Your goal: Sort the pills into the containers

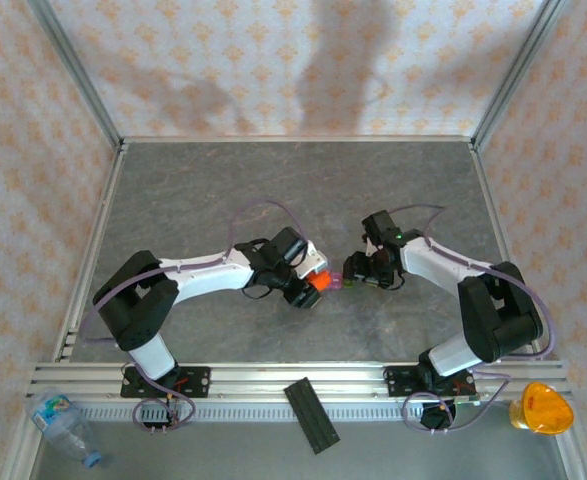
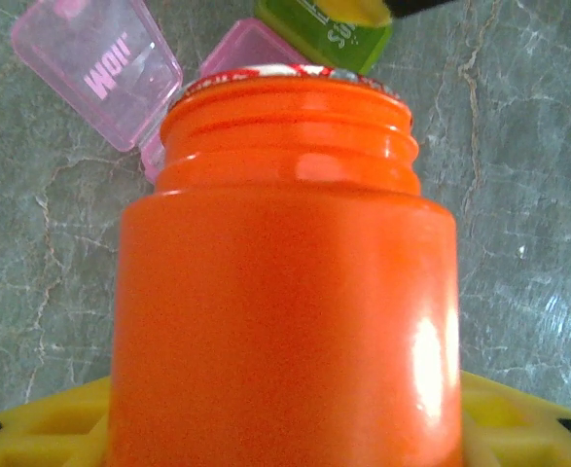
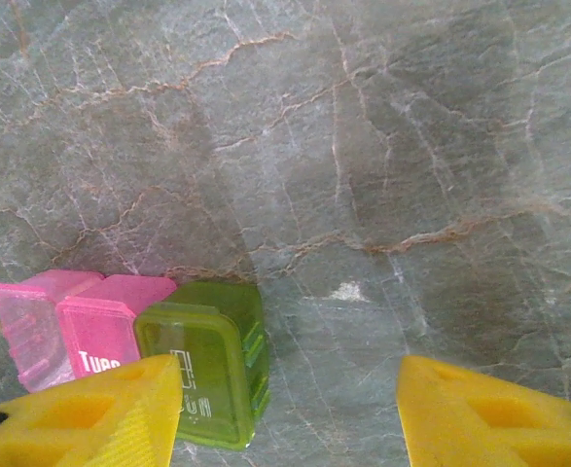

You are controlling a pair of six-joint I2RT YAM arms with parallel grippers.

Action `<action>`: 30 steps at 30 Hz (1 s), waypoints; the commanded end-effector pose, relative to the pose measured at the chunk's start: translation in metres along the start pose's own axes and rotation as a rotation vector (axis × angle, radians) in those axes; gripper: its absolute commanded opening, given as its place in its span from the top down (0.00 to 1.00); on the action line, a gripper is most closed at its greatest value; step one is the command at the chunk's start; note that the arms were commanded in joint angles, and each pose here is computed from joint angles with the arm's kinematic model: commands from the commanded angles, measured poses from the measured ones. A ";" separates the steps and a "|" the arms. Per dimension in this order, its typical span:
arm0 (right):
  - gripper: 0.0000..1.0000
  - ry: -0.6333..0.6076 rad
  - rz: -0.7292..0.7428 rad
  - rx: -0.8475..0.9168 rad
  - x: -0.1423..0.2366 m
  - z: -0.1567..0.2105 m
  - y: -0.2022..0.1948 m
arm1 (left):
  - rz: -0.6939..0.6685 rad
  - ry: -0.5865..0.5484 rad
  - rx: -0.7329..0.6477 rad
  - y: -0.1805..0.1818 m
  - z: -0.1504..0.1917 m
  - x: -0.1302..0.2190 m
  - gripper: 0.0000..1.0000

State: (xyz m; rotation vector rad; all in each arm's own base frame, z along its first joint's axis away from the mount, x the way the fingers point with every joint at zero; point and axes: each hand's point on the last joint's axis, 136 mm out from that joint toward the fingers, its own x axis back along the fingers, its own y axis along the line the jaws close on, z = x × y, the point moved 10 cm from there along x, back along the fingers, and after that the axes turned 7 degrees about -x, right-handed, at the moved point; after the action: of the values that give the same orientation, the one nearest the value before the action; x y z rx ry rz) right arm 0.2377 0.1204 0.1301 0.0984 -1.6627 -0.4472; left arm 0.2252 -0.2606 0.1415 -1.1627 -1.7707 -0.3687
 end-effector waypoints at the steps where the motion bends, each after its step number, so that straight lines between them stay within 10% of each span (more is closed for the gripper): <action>1: 0.41 0.009 0.010 -0.006 -0.006 0.003 -0.002 | 0.002 0.024 -0.022 -0.002 -0.007 0.001 1.00; 30: 0.42 0.024 0.020 -0.026 -0.014 0.007 -0.007 | -0.058 0.194 -0.053 0.004 -0.016 -0.008 1.00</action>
State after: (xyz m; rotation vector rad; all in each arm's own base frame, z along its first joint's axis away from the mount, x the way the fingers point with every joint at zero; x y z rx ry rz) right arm 0.2381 0.1219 0.1255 0.1100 -1.6620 -0.4749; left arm 0.2367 -0.2701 0.1383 -1.0811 -1.6475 -0.5047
